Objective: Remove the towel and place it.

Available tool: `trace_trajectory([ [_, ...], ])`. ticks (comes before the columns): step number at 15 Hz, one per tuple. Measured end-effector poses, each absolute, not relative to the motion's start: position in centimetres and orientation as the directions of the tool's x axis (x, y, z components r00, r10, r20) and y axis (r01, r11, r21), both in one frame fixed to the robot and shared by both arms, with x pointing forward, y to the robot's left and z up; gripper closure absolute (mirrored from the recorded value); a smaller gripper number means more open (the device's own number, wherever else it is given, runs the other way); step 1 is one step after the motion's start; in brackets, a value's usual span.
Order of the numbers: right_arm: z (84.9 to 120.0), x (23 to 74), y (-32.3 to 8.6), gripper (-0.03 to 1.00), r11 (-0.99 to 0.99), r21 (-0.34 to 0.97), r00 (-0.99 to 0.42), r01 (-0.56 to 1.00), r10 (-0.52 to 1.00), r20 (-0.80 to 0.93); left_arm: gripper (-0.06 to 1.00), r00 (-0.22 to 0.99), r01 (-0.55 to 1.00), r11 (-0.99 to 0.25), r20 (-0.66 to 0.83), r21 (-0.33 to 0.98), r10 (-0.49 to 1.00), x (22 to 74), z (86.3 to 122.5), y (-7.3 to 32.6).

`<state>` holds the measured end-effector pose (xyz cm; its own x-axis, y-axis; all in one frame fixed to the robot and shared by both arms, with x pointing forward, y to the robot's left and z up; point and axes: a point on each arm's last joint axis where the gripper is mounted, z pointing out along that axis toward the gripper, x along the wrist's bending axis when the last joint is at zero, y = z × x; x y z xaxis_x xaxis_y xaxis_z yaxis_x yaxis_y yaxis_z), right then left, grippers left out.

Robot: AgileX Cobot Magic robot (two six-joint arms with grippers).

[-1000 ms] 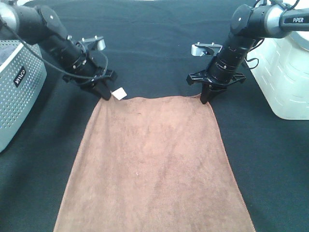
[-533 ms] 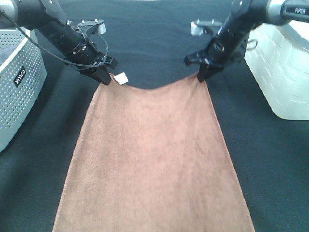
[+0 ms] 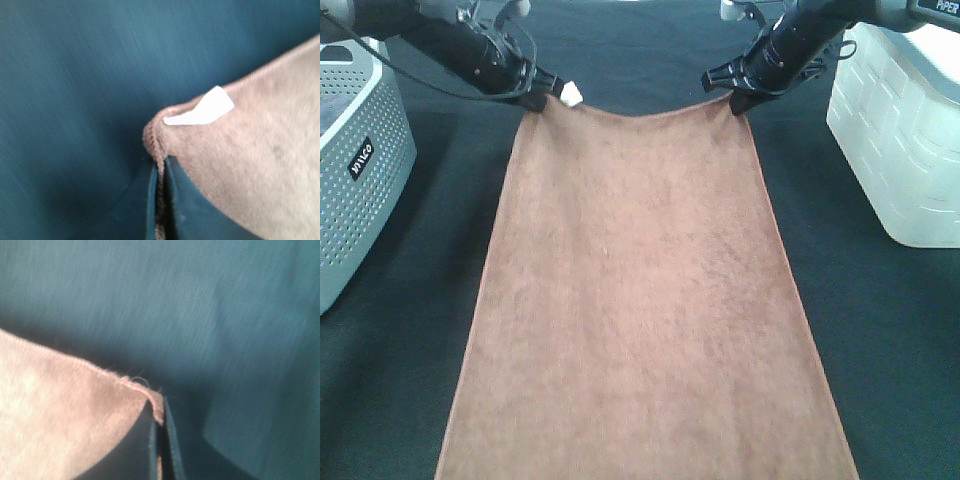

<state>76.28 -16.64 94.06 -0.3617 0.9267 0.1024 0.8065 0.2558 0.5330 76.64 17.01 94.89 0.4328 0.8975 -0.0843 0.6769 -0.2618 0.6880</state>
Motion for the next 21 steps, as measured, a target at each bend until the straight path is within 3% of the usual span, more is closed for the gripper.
trace_trajectory([
  [9, 95.9, 78.5, -16.6, 0.96, 0.173, 0.759, -0.320, 0.627, 0.946, 0.049, 0.94, 0.397, 0.429, -0.294, 0.115, 0.854, 0.911, 78.6, 97.0, 17.5],
  [17, 96.3, 79.0, -16.7, 0.96, 0.155, 0.804, -0.308, 0.574, 0.951, 0.037, 0.94, 0.358, 0.338, -0.295, 0.168, 0.894, 0.918, 79.2, 97.3, 17.3],
  [21, 94.1, 79.4, -16.7, 0.96, 0.154, 0.800, -0.300, 0.580, 0.953, 0.034, 0.94, 0.362, 0.350, -0.304, 0.172, 0.886, 0.916, 79.5, 94.6, 16.4],
])
